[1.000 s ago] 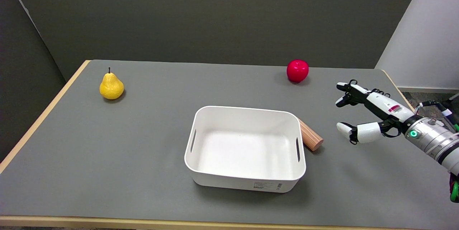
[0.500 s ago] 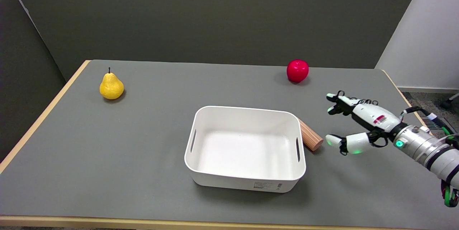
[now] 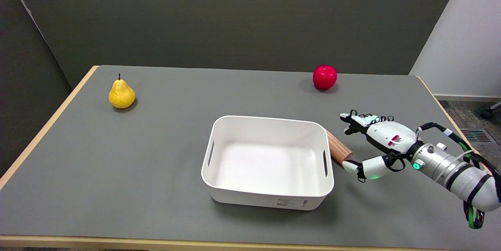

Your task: Pick up the wooden cylinder.

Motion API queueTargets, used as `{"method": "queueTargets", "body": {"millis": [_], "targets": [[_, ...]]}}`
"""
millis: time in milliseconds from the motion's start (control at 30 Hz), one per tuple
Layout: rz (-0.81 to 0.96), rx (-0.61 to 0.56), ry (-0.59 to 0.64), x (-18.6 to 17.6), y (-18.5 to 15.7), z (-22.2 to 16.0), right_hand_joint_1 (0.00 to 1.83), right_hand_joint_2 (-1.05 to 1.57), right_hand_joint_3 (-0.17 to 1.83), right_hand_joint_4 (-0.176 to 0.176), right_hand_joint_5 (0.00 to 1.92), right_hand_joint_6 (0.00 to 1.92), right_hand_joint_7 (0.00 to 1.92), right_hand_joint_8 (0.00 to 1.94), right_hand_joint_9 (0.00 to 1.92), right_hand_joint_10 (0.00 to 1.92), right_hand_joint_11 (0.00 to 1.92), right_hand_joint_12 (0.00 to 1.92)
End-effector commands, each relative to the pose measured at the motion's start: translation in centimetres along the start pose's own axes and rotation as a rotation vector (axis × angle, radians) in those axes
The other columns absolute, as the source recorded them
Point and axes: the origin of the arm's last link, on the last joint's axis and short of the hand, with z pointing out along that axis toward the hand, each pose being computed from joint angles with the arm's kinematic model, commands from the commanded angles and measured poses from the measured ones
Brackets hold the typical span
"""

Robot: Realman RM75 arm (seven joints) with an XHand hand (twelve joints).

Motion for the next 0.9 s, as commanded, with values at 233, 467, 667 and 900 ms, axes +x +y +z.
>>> {"method": "queueTargets", "body": {"millis": [233, 467, 667, 900], "targets": [[-0.108, 0.063, 0.018, 0.6, -1.7, 1.9, 0.51, 0.6, 0.84, -0.129, 0.0, 0.25, 0.32, 0.63, 0.2, 0.92, 0.14, 1.38], [-0.095, 0.087, 0.009, 0.0, -2.6, 2.3, 0.51, 0.6, 0.84, -0.129, 0.0, 0.26, 0.32, 0.63, 0.2, 0.93, 0.15, 1.39], [-0.093, 0.104, -0.001, -0.5, -3.3, 3.1, 0.51, 0.6, 0.84, -0.129, 0.0, 0.25, 0.32, 0.63, 0.2, 0.93, 0.15, 1.39], [-0.121, 0.111, -0.005, -0.7, -3.6, 3.7, 0.51, 0.6, 0.84, -0.129, 0.0, 0.26, 0.32, 0.63, 0.2, 0.93, 0.15, 1.4]]}}
